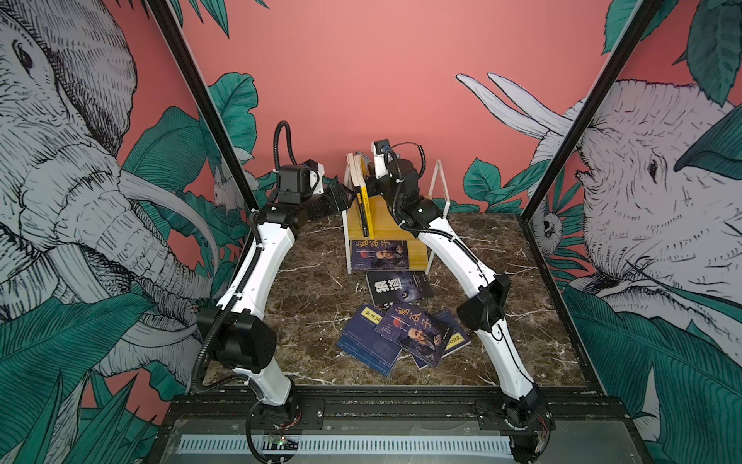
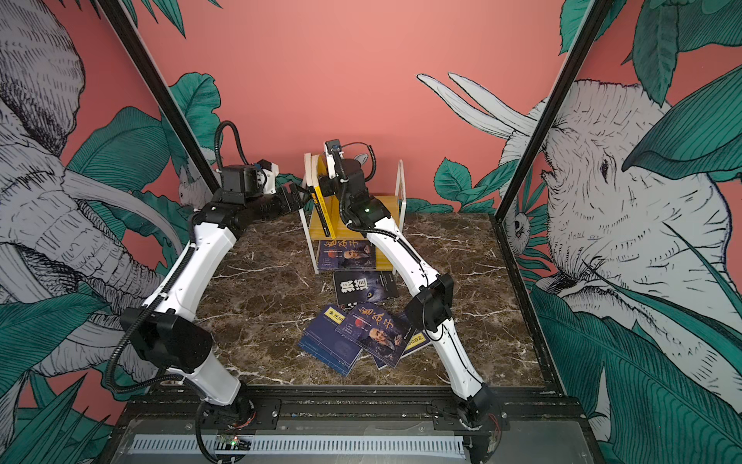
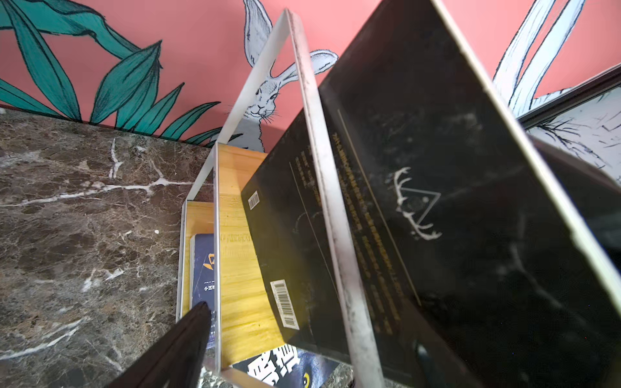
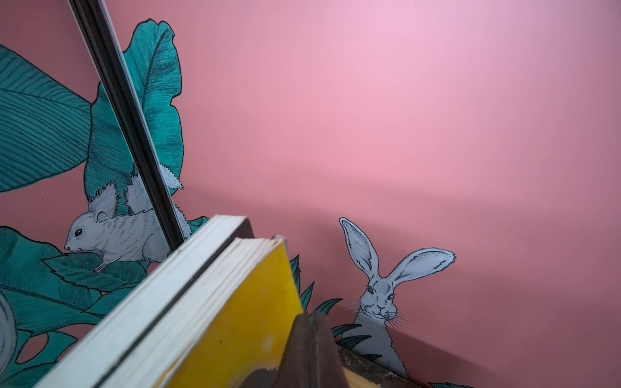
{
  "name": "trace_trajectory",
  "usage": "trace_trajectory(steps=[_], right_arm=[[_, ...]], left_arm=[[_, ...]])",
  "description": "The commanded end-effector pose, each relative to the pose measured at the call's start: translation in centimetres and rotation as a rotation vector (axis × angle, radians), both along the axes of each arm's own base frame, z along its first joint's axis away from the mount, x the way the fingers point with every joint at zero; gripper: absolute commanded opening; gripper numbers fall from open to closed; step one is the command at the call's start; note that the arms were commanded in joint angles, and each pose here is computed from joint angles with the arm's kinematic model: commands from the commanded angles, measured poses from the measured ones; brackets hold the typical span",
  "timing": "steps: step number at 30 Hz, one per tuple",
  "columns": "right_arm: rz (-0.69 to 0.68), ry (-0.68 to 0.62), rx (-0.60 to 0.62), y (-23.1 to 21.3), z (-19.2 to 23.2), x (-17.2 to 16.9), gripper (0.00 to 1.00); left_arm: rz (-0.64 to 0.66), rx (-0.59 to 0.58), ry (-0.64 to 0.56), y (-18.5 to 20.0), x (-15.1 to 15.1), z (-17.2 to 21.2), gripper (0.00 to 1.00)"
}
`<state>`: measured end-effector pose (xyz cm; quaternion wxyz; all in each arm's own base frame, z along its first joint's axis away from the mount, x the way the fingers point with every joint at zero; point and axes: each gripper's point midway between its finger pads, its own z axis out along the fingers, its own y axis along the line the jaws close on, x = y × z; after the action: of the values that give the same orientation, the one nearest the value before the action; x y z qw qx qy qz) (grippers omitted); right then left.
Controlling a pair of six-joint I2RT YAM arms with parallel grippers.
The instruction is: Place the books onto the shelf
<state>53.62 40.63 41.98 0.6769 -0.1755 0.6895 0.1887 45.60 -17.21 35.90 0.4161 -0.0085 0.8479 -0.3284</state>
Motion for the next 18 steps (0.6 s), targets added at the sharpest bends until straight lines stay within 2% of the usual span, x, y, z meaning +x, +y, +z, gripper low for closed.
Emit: trace_trajectory(steps=[1, 6, 12, 18], right_arm=[[0.165, -0.026, 0.034, 5.2, 0.1, -3.3, 0.0], [0.16, -0.021, 0.038, 5.2, -0.2, -3.3, 0.0], [0.107, -0.018, 0.047, 4.9, -0.4, -3.3, 0.0], [0.053, -0.011, 0.055, 4.4, -0.6, -3.0, 0.0]], left_arm=[[-0.153, -0.033, -0.078, -3.1, -3.6, 3.2, 0.89], [-0.105, 0.029, -0.125, -0.7, -3.7, 4.1, 0.89], [-0.004, 0.096, -0.167, 4.1, -4.0, 5.0, 0.9], [-0.01, 0.219, -0.248, 5.9, -5.9, 6.0, 0.94]])
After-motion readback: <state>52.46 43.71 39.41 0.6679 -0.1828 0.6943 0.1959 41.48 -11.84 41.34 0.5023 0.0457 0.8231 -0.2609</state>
